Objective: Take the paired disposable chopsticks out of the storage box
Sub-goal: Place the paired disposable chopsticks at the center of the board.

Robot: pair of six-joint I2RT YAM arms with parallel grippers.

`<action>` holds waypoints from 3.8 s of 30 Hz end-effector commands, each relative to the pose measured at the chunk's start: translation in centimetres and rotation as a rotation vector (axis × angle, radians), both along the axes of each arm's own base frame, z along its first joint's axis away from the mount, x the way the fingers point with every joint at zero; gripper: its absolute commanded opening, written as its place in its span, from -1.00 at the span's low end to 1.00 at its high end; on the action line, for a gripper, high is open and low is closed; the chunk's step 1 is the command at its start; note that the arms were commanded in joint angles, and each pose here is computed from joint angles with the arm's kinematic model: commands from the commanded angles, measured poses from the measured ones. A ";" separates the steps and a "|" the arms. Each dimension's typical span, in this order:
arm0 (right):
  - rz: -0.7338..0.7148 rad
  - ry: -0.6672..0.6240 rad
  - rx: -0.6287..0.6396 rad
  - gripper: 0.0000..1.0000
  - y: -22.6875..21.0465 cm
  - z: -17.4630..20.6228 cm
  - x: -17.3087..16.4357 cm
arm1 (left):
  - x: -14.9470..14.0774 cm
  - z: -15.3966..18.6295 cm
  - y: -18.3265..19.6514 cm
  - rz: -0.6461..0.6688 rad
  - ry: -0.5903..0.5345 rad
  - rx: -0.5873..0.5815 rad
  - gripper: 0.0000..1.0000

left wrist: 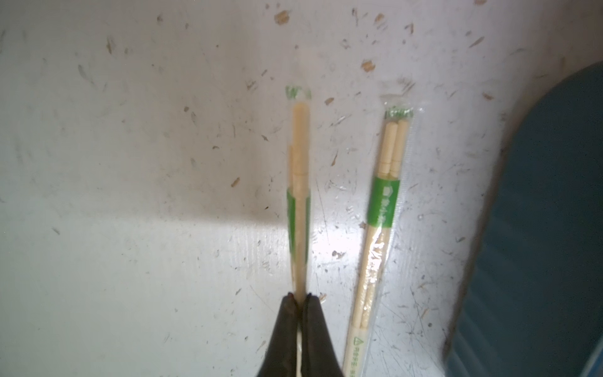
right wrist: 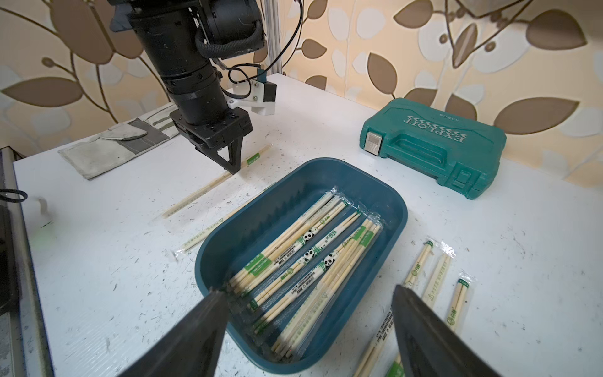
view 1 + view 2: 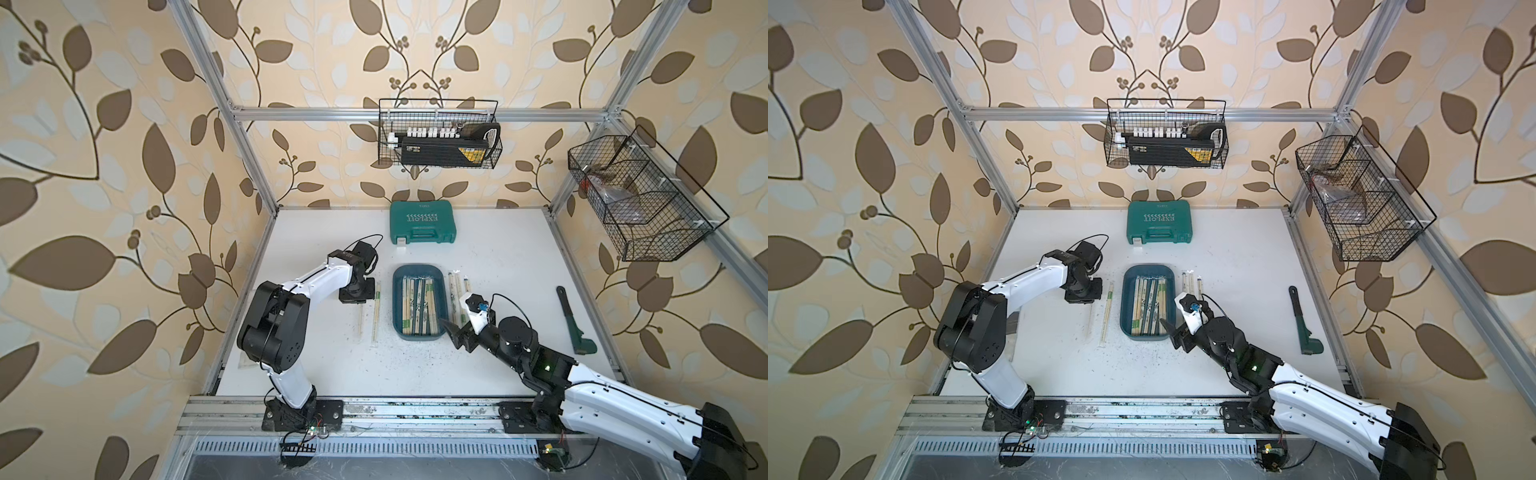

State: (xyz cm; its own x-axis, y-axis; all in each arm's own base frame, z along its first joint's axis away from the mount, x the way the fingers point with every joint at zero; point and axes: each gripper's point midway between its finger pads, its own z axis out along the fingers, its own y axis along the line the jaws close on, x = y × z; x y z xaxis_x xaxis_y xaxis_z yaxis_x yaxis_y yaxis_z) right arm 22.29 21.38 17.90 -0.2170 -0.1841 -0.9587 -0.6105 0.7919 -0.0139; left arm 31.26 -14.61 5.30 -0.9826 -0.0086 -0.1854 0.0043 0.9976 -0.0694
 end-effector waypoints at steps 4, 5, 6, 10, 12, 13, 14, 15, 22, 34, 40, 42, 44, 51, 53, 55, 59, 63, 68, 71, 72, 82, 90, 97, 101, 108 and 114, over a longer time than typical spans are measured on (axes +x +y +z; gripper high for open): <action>-0.001 -0.015 -0.003 0.64 0.1 0.2 0.1 | -0.1 -0.8 -1.1 0.024 0.016 -0.046 -1.00; -0.002 -0.016 -0.003 0.64 0.1 0.2 0.1 | -0.3 -0.8 -1.2 0.027 0.019 -0.052 -1.00; 0.000 -0.016 -0.002 0.64 0.2 0.2 0.1 | -0.5 -0.9 -1.2 0.033 0.028 -0.050 -1.00; -0.001 -0.016 -0.002 0.64 0.2 0.2 0.1 | -0.8 -1.4 -1.4 0.029 0.050 -0.041 -1.00; -0.001 -0.015 -0.003 0.64 0.2 0.2 0.1 | -0.9 -1.7 -1.6 0.021 0.058 -0.034 -1.00; -0.002 -0.014 -0.005 0.64 0.1 0.2 0.1 | -1.0 -1.9 -1.6 0.019 0.064 -0.028 -1.00; -0.004 -0.014 -0.003 0.64 0.1 0.2 0.1 | -1.1 -2.1 -1.6 0.018 0.074 -0.027 -1.00; -0.004 -0.015 -0.003 0.64 0.1 0.2 0.1 | -1.2 -2.2 -1.6 0.019 0.081 -0.024 -1.00; -0.003 -0.016 0.000 0.64 0.1 0.3 0.1 | -1.4 -2.4 -1.1 0.020 0.076 0.009 -0.97; -0.004 -0.016 -0.002 0.64 0.0 0.3 0.1 | -1.2 -2.7 -0.8 0.033 0.080 0.029 -0.93; -0.003 -0.014 -0.002 0.64 0.1 0.3 0.1 | -1.0 -2.4 -0.9 0.040 0.066 0.025 -0.72; -0.001 -0.013 -0.001 0.64 0.1 0.3 0.1 | -1.0 -2.3 -0.9 0.045 0.065 0.025 -0.67; -0.003 -0.014 -0.001 0.64 0.1 0.3 0.1 | -0.9 -2.3 -0.9 0.048 0.065 0.025 -0.64; 0.001 -0.012 -0.002 0.64 0.2 0.2 0.0 | -0.7 -2.0 -1.1 0.055 0.057 0.015 -0.56; 0.000 -0.012 -0.002 0.64 0.2 0.3 0.1 | -0.6 -1.6 -1.0 0.056 0.050 0.019 -0.55; 0.000 -0.012 -0.002 0.64 0.2 0.2 0.1 | -0.7 -1.4 -0.9 0.053 0.045 0.021 -0.51; 0.000 -0.013 -0.001 0.64 0.2 0.3 0.1 | -0.8 -1.2 -0.9 0.052 0.053 0.022 -0.40; -0.003 -0.014 -0.001 0.64 0.1 0.3 0.1 | -1.1 -1.2 -1.0 0.062 0.055 0.004 -0.32; -0.003 -0.015 -0.002 0.64 0.1 0.3 0.1 | -1.3 -1.8 -1.4 0.061 0.067 -0.016 -0.30; -0.005 -0.016 -0.002 0.64 0.0 0.3 0.1 | -1.6 -2.4 -1.2 0.063 0.080 -0.008 -0.32; -0.003 -0.017 0.000 0.64 0.0 0.4 0.1 | -1.7 -2.6 -1.1 0.061 0.085 -0.002 -0.34; -0.004 -0.018 0.001 0.64 0.0 0.4 0.0 | -2.1 -3.8 -0.6 0.055 0.107 0.028 -0.53; -0.003 -0.017 0.001 0.64 0.0 0.4 0.0 | -2.0 -3.9 -0.4 0.055 0.108 0.043 -0.63; -0.004 -0.015 -0.002 0.64 0.1 0.3 0.1 | -1.8 -4.1 -0.4 0.043 0.106 0.048 -0.65; -0.004 -0.015 -0.003 0.64 0.1 0.3 0.1 | -1.8 -4.5 -0.4 0.035 0.114 0.057 -0.76; -0.006 -0.013 -0.006 0.64 0.1 0.2 0.1 | -1.3 -4.4 -0.6 0.035 0.103 0.054 -0.73; -0.005 -0.015 -0.004 0.64 0.1 0.3 0.1 | -0.8 -4.8 -0.6 0.027 0.103 0.054 -0.81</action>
State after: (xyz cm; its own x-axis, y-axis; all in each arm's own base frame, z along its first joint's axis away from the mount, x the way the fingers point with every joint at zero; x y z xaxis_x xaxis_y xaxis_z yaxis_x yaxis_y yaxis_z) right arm 22.34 21.44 17.77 -0.2189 -0.1873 -0.9576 -0.6103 0.7920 -0.0154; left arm 30.16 -15.35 1.67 -0.9945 -0.0458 -0.0942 -0.0425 0.9984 -0.0359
